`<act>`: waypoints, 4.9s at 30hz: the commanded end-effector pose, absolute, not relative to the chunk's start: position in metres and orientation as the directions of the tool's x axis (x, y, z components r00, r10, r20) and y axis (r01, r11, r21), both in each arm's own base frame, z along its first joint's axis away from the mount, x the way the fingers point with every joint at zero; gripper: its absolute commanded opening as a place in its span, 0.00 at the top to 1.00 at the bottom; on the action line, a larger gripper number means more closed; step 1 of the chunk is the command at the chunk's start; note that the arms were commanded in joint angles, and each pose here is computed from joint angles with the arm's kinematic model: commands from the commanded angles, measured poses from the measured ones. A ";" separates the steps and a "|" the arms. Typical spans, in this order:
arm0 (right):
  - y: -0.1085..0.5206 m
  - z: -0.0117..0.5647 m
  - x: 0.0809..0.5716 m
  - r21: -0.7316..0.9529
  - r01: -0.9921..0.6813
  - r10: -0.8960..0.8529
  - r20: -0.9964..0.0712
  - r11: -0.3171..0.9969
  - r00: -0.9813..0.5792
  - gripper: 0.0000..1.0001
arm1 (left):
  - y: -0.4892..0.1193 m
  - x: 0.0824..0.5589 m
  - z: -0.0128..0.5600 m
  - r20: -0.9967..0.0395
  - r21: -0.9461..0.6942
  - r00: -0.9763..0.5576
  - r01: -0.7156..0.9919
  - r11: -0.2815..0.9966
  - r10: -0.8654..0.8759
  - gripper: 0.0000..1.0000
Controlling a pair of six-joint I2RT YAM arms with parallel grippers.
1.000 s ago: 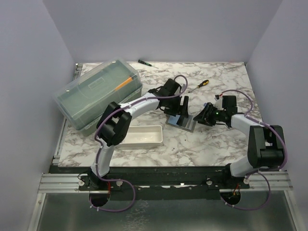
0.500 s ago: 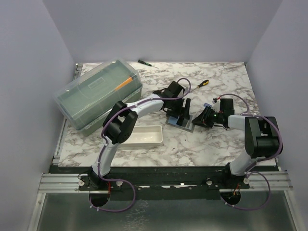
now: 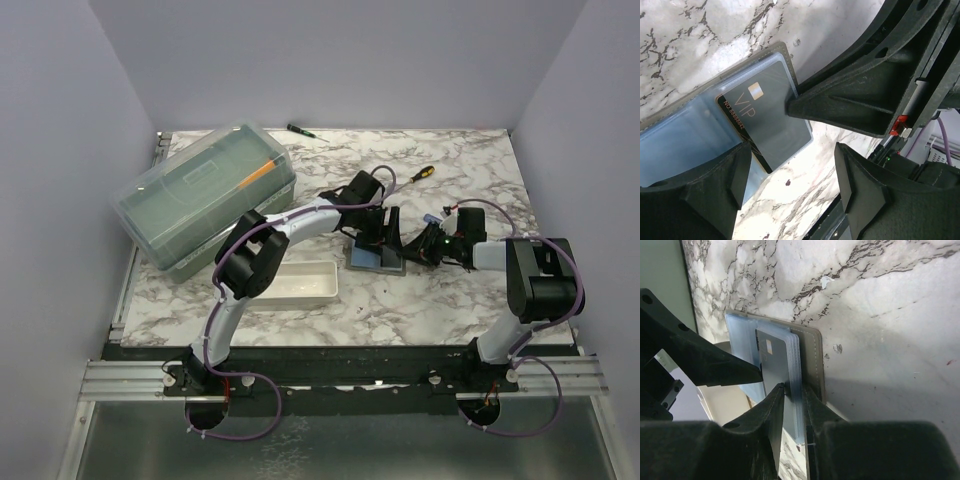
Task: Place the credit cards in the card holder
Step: Insert the credit card into the card holder, then pick up the credit card from the storage box, then insert the credit card into the card holder.
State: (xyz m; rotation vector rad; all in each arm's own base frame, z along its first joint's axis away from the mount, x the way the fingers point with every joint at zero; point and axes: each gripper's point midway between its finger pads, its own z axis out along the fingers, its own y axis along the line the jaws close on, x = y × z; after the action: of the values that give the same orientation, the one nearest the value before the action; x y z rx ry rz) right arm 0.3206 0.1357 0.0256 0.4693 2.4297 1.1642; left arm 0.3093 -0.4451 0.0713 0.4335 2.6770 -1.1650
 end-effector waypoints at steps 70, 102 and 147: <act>0.550 0.067 0.219 0.784 -0.093 0.146 -0.229 0.614 -0.962 0.39 | -0.191 0.208 0.374 -0.946 -0.180 -0.323 0.604 0.776 0.031 0.01; 0.529 0.106 0.217 0.743 -0.111 0.185 -0.304 0.660 -0.935 1.00 | -0.209 0.214 0.360 -0.929 -0.217 -0.369 0.627 0.748 0.040 0.01; 0.163 0.090 0.288 0.801 -0.190 0.240 -0.382 0.568 -0.893 1.00 | -0.374 0.284 0.090 -0.342 -0.655 -0.932 0.327 0.681 0.119 0.54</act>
State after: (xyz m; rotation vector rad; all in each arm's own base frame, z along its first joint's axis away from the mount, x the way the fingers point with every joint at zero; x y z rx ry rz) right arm 0.2910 0.1534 0.0870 0.2053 2.4028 1.1123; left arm 0.2820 -0.3548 0.1090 0.3430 2.5581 -0.9942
